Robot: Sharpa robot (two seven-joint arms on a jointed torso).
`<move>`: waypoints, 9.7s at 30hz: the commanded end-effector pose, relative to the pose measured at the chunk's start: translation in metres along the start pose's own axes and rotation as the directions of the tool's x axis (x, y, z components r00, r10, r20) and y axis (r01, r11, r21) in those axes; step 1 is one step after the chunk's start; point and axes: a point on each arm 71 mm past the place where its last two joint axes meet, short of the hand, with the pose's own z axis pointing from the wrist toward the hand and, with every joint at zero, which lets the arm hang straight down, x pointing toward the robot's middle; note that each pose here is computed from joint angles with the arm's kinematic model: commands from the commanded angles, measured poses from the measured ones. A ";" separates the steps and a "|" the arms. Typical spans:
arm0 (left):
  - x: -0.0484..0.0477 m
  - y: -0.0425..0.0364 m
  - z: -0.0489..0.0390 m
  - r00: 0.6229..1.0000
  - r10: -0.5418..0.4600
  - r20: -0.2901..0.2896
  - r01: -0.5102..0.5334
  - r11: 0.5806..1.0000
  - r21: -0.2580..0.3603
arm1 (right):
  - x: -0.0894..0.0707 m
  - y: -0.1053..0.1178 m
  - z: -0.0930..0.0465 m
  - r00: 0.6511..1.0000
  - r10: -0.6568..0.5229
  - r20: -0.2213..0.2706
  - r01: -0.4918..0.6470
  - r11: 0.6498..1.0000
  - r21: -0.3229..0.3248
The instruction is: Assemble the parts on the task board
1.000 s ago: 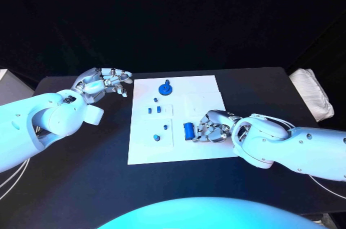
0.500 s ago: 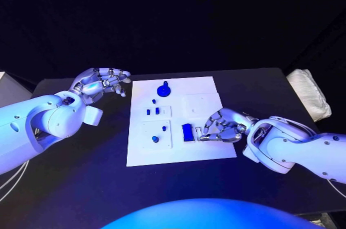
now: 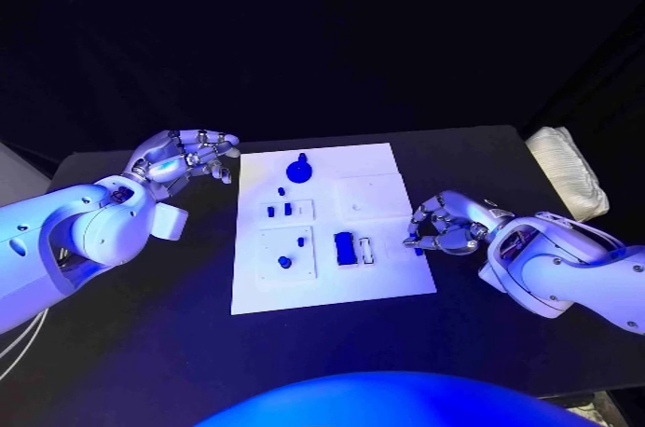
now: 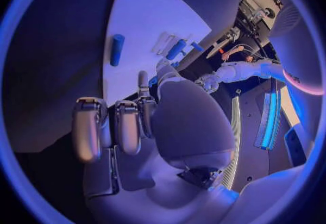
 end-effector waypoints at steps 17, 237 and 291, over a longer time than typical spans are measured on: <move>0.0045 -0.0003 -0.0026 1.000 -0.018 -0.021 0.018 1.000 0.015 | -0.004 -0.018 0.002 0.969 -0.243 0.047 0.234 0.961 0.149; -0.0067 0.0154 0.0226 0.998 -0.049 0.049 0.048 0.999 0.011 | -0.040 -0.003 0.126 0.801 0.574 0.172 -0.544 0.817 -0.193; 0.0598 0.0471 -0.0024 0.898 -0.007 0.441 0.005 1.000 0.006 | 0.012 0.080 0.115 0.411 0.882 0.230 -0.873 0.454 -0.181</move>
